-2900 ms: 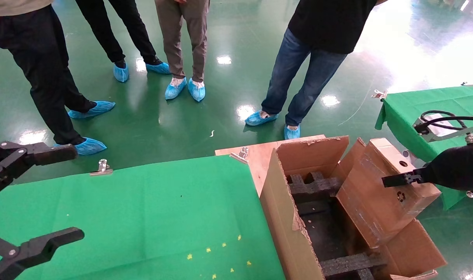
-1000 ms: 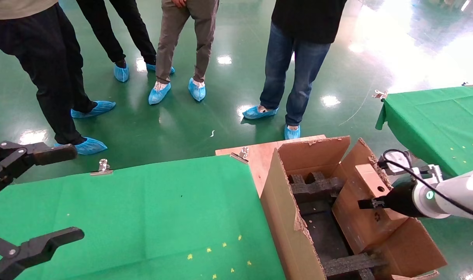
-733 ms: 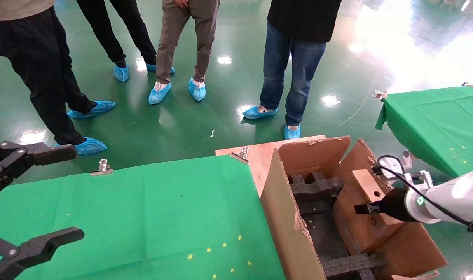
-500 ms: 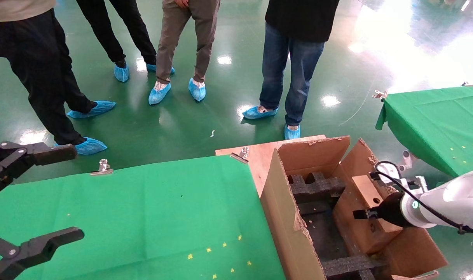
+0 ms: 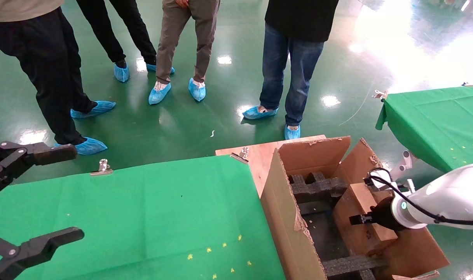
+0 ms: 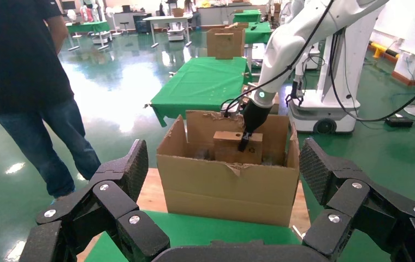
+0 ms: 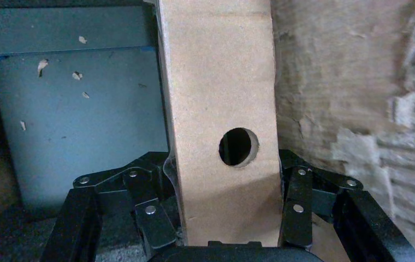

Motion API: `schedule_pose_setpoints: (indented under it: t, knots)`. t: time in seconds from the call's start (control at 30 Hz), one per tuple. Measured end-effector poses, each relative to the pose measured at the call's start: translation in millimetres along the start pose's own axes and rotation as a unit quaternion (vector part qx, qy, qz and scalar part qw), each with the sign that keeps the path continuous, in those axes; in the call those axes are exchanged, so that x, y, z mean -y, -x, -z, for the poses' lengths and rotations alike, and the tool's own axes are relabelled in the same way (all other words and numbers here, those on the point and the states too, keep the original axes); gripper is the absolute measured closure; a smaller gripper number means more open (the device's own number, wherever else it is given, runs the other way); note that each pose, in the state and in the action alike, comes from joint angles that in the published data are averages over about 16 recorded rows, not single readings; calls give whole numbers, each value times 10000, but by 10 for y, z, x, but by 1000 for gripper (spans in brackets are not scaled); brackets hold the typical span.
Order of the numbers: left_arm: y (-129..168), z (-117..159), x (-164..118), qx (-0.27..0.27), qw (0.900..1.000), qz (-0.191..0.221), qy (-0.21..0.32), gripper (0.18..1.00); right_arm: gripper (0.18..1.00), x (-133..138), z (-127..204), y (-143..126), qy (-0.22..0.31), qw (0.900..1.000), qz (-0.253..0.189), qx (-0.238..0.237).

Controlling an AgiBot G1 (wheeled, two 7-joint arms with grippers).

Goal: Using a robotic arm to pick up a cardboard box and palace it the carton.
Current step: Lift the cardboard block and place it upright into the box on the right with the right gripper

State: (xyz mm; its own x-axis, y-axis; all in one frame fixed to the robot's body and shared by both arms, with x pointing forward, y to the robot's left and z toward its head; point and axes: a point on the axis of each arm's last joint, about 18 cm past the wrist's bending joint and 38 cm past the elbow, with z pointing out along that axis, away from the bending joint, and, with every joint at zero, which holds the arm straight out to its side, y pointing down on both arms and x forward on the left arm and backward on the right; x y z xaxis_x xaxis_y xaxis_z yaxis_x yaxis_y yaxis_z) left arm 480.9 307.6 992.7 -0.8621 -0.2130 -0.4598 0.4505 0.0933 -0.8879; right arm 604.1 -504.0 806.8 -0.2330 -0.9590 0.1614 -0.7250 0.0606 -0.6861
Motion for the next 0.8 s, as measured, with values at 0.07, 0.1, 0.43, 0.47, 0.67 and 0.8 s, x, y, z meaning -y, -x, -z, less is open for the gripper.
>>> schedule_pose_setpoints:
  t: [0.07, 0.1, 0.43, 0.47, 0.67, 0.8]
  knots:
    - [0, 0, 0, 0, 10000, 0, 0, 183, 880, 1, -32, 9, 50, 10000, 15, 5]
    - [0, 0, 0, 0, 10000, 0, 0, 183, 880, 1, -46, 14, 75, 10000, 25, 9]
    - [0, 0, 0, 1, 10000, 1, -1, 183, 880, -24, -152, 50, 311, 9994, 98, 76]
    - [0, 0, 0, 1, 10000, 1, -1, 183, 881, -26, -157, 52, 326, 9994, 99, 82]
    - [1, 1, 0, 2, 10000, 2, -1, 183, 875, -34, -174, 60, 379, 9992, 100, 105]
    - [1, 1, 0, 3, 10000, 2, -1, 183, 859, -35, -175, 60, 388, 9992, 85, 109]
